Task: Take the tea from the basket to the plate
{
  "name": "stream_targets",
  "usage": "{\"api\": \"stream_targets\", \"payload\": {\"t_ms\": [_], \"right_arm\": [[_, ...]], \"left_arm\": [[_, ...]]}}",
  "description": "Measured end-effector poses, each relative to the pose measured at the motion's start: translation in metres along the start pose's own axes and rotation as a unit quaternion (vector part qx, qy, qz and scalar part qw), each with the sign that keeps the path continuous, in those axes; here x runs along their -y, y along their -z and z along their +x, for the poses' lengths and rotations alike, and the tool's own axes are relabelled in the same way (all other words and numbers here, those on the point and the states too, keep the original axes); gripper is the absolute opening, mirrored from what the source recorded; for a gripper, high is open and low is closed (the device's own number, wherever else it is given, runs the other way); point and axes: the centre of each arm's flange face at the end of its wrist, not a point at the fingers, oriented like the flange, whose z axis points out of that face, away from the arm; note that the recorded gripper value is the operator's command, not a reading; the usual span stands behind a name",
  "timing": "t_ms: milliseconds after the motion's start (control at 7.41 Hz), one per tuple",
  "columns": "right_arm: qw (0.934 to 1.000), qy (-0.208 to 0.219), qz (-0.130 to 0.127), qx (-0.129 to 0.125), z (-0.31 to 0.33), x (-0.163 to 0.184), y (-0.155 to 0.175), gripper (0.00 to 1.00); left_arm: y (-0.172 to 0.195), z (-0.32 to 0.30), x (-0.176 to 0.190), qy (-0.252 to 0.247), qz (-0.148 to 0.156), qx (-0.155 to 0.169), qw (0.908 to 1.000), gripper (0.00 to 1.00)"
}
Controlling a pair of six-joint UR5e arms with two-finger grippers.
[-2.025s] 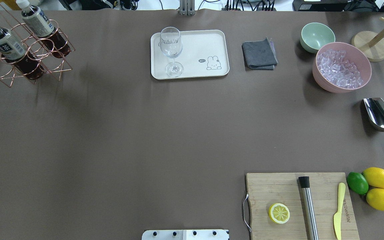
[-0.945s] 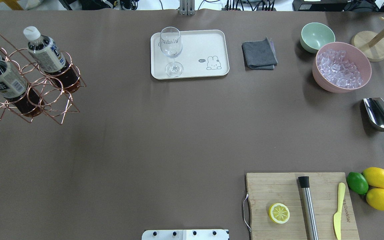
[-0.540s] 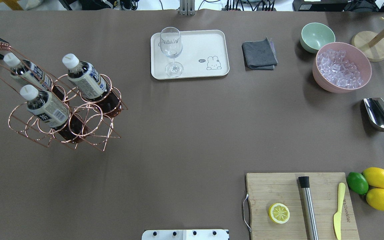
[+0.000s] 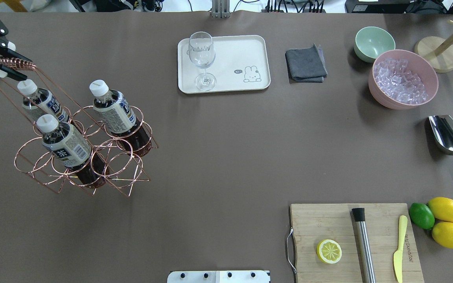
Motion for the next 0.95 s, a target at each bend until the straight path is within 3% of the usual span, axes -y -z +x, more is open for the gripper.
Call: {"api": "stream_targets", "payload": {"t_ms": [675, 945], "right_arm": [[1.0, 0.0, 0.001, 0.002, -0.001, 0.0, 0.001, 0.99], [0.9999, 0.007, 0.01, 0.002, -0.01, -0.002, 0.011, 0.99]], "left_arm": [[-0.073, -0.023, -0.039, 0.052, -0.043, -0.022, 0.9975, 0.0], [-0.09, -0.028, -0.053, 0.051, -0.057, -0.025, 0.9968, 0.0]]}}
